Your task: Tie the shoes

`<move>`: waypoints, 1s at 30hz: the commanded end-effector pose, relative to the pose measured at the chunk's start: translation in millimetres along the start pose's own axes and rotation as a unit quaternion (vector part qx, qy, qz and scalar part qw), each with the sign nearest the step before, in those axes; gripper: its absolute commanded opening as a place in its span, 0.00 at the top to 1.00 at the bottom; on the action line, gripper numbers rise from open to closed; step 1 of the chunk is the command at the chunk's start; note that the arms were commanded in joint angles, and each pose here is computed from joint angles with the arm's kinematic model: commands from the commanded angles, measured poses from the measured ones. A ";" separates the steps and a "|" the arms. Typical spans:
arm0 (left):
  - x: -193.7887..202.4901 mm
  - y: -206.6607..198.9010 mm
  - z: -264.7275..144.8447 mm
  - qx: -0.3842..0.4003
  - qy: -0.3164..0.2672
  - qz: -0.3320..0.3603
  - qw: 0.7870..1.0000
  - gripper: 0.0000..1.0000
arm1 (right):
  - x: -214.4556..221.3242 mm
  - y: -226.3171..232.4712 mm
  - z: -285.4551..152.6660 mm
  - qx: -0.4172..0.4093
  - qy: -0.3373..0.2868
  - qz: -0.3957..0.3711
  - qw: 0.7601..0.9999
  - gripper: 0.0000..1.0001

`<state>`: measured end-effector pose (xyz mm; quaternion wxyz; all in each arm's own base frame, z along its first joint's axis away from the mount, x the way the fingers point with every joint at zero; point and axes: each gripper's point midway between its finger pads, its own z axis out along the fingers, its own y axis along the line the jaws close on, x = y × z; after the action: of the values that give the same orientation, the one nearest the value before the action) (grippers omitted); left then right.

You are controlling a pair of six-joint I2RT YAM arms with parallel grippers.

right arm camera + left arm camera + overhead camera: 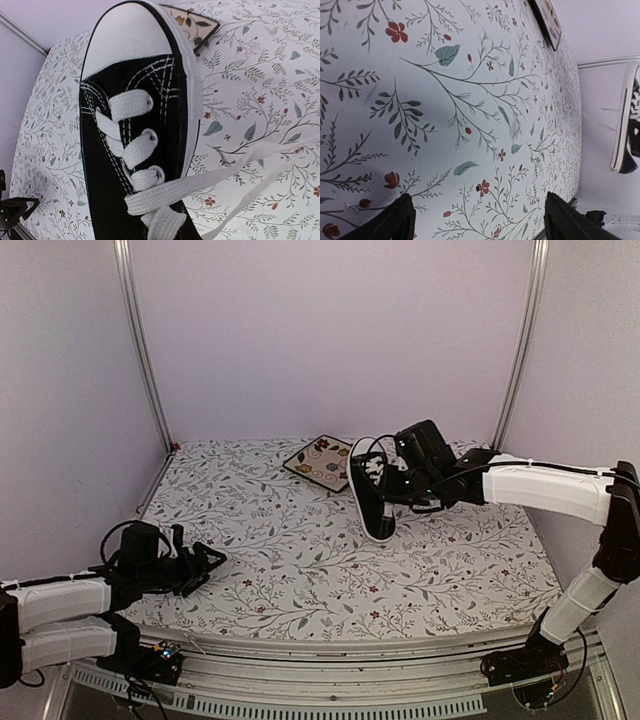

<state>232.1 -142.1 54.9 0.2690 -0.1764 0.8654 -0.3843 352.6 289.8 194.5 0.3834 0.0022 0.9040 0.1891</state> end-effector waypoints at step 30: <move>-26.8 -109.0 -2.4 0.031 -0.028 0.206 0.978 0.12 | 130.6 48.2 -7.9 -0.090 0.133 -0.016 0.987 0.03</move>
<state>254.2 -183.9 126.1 0.3326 -0.0340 0.8662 -0.3714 253.3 387.6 115.6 0.2392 -0.0687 0.9240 0.2903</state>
